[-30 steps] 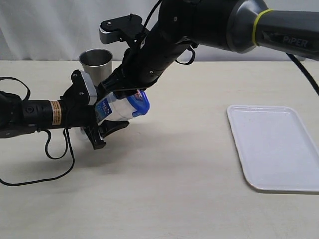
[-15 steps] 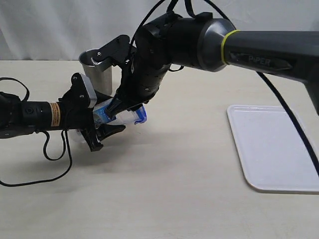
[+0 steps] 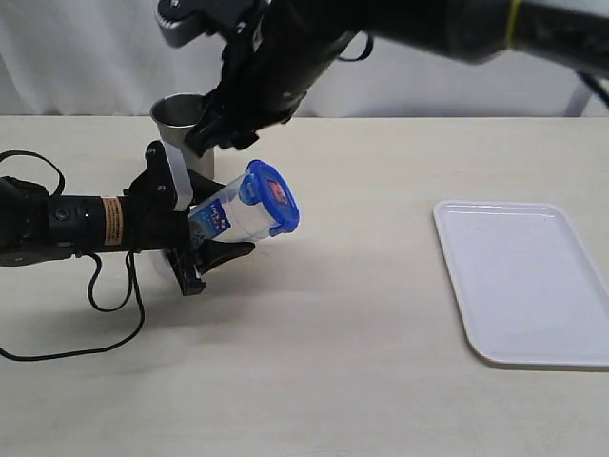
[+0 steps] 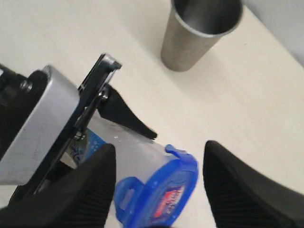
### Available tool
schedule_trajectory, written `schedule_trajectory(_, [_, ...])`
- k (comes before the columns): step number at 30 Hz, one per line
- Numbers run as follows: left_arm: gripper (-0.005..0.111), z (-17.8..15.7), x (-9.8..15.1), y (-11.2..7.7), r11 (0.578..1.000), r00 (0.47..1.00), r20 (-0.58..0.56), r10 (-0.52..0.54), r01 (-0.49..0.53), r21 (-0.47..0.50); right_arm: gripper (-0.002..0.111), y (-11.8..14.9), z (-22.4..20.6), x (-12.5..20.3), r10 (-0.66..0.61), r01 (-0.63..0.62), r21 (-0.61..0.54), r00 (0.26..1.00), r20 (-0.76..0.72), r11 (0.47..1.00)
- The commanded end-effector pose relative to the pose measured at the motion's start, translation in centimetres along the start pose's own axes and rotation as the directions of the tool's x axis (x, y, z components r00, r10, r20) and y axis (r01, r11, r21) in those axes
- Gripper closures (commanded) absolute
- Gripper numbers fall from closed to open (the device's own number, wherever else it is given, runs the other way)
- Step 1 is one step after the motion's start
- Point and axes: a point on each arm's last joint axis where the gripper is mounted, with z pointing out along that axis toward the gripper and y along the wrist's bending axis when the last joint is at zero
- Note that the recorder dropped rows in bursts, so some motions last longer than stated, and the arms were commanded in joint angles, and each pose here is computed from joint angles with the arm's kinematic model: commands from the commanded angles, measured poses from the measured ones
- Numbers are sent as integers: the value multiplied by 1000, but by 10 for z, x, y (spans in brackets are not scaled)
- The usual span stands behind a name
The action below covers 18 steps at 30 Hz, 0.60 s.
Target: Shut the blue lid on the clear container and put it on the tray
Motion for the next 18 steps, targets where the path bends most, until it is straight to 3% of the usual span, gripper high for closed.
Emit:
schedule_trajectory(1, [107, 0, -7, -2, 1000, 996, 89, -2, 2, 8, 54, -28, -34, 6, 61, -60, 23, 998, -4, 998])
schedule_trajectory(5, [107, -1, -20, -1, 1000, 974, 225, -12, 11, 9, 56, -48, -56, 19, 139, -139, 29, 990, 19, 990])
schedule_trajectory(7, [107, -3, -25, -1, 1000, 959, 282, -17, 16, 3, 63, -57, -61, 30, 191, -192, 27, 980, 50, 981])
schedule_trajectory(13, [107, -4, -29, 1, 1000, 946, 324, -22, 28, -14, 102, -83, -48, 78, 336, -349, 64, 929, 152, 935])
schedule_trajectory(18, [107, -4, -29, 2, 999, 945, 325, -26, 36, -25, 104, -82, -13, 106, 413, -424, 38, 896, 161, 905])
